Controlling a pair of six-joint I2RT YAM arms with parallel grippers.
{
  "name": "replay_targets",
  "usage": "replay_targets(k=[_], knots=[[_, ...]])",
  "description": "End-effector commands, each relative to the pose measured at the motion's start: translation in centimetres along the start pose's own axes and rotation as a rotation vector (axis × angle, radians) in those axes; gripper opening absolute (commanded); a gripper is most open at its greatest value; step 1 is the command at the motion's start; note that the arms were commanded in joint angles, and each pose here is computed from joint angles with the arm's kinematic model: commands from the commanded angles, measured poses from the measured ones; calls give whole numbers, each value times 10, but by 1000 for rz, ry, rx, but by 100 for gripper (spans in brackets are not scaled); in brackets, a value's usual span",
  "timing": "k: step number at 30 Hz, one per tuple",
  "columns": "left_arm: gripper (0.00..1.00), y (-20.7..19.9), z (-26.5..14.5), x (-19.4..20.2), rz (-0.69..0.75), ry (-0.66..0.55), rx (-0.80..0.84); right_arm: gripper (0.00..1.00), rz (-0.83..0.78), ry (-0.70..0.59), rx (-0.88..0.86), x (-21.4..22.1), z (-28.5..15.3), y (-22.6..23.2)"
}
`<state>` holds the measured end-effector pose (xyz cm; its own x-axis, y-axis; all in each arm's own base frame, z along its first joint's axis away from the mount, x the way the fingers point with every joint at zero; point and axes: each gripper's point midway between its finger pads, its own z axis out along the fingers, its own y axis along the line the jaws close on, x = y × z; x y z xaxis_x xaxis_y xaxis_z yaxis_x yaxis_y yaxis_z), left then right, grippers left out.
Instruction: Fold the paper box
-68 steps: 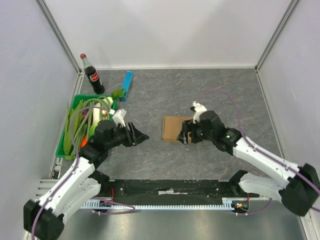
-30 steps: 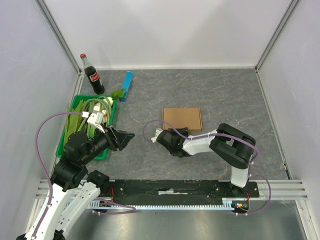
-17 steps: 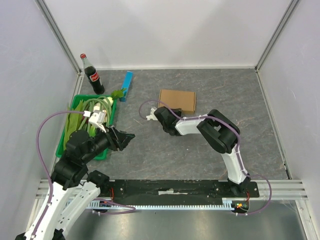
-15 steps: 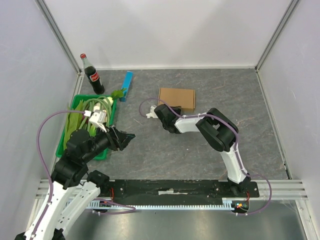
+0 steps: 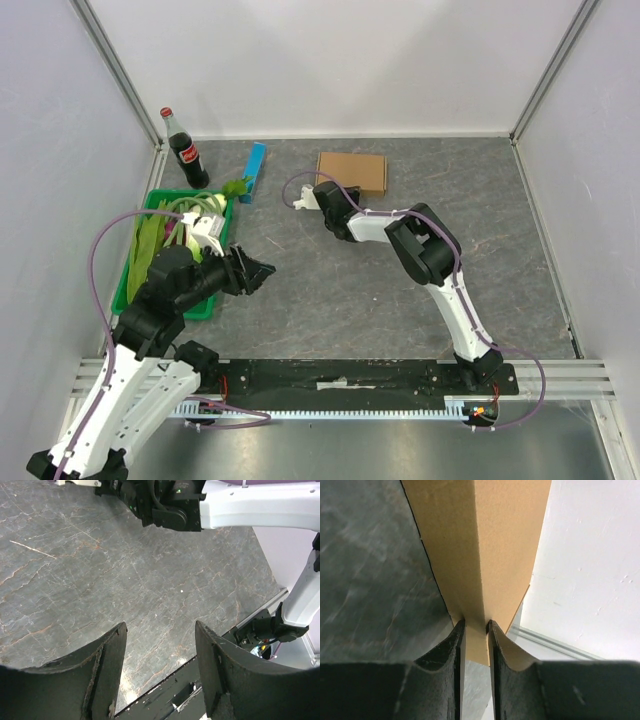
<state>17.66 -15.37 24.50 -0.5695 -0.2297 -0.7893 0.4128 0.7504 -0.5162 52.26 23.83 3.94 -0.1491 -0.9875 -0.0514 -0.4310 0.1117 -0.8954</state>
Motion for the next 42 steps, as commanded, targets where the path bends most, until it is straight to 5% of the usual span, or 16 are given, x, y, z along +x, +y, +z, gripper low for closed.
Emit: replay_targets(k=[1, 21, 29, 34, 36, 42], knots=[[64, -6, 4, -18, 37, -44, 16, 28, -64, -49, -119, -1, 33, 37], [64, -4, 15, -16, 18, -19, 14, 29, -171, -92, -92, 19, 58, 34], [64, -7, 12, -21, -2, -34, 19, 54, -44, -84, 153, 16, 20, -53], [65, -17, 6, -35, -3, -87, 48, 65, 194, -93, 216, 23, -60, -115], [66, -19, 5, -37, -11, -97, 56, 66, 243, -46, 156, 34, -88, -93], [67, -25, 0, -28, -64, -98, 98, 69, 843, 11, 41, 88, -188, -70]])
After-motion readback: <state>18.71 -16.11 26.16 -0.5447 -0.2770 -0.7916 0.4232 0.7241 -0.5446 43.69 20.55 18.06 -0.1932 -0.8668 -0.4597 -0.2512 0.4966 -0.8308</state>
